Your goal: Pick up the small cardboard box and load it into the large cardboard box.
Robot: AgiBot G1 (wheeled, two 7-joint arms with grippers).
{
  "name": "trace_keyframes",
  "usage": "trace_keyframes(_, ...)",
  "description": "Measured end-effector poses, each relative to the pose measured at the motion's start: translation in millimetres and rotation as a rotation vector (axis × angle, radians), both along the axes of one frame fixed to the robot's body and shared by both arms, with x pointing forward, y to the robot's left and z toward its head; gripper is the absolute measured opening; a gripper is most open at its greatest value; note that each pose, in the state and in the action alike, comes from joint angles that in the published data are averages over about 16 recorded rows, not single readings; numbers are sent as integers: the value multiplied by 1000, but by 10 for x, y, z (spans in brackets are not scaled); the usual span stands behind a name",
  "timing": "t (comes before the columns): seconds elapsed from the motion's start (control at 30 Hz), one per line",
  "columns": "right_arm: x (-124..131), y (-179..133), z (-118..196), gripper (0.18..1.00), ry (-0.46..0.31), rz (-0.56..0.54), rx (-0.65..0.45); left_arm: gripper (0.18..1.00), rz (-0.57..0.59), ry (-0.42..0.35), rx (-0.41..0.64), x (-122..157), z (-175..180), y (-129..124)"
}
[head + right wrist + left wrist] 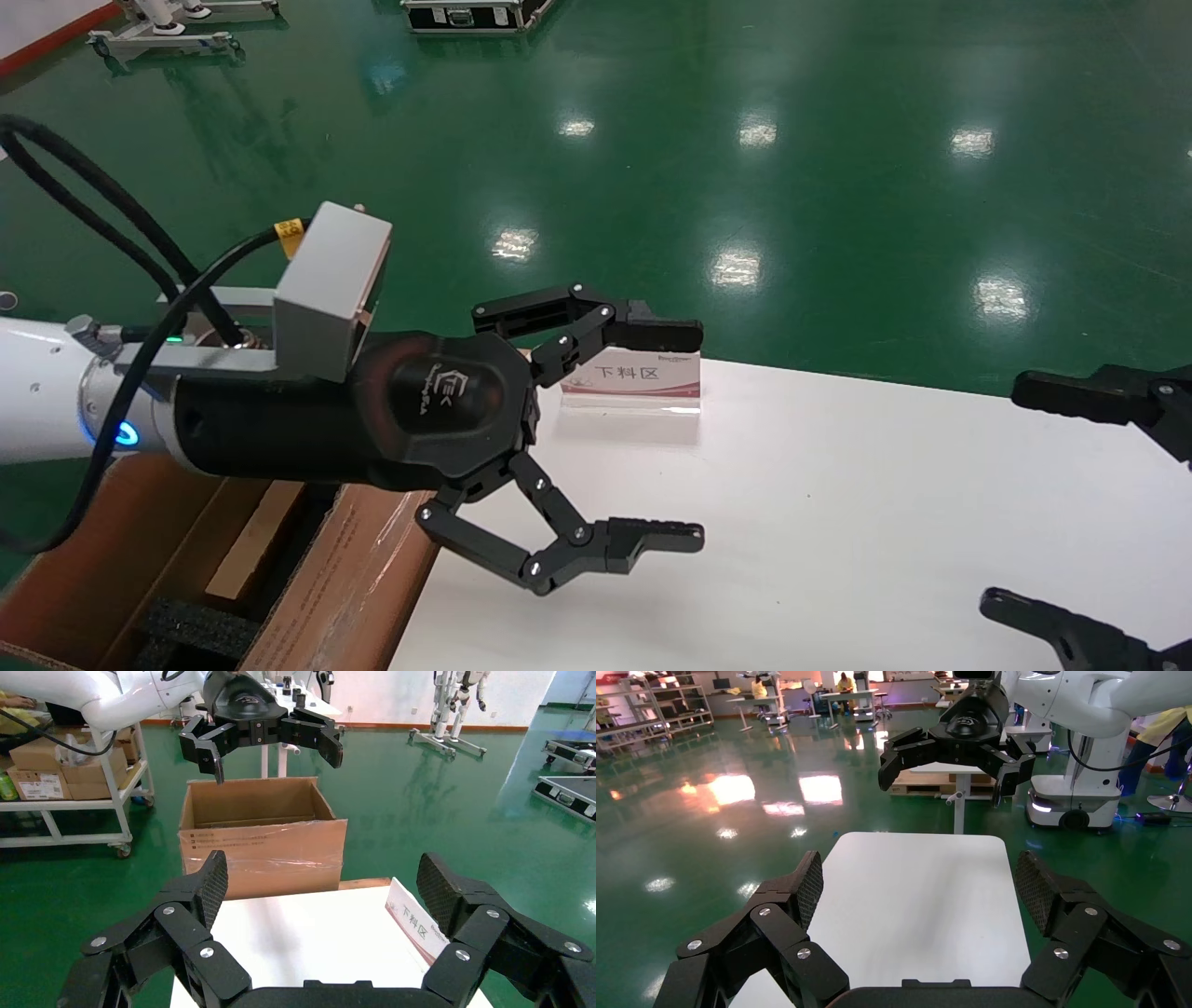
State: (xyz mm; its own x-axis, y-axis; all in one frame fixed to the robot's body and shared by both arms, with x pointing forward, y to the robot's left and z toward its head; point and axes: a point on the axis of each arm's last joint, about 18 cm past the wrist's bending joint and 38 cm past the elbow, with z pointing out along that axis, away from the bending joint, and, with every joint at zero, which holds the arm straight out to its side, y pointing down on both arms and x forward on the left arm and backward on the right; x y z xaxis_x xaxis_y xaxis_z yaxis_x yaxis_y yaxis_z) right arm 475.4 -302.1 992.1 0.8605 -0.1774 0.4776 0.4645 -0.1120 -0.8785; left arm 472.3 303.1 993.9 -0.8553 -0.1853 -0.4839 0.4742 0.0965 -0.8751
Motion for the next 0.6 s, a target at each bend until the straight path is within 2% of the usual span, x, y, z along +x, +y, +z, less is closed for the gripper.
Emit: trace_keyframes(0.6, 0, 0, 0, 1001, 0, 0, 0, 1001, 0, 6, 9, 15, -9, -16)
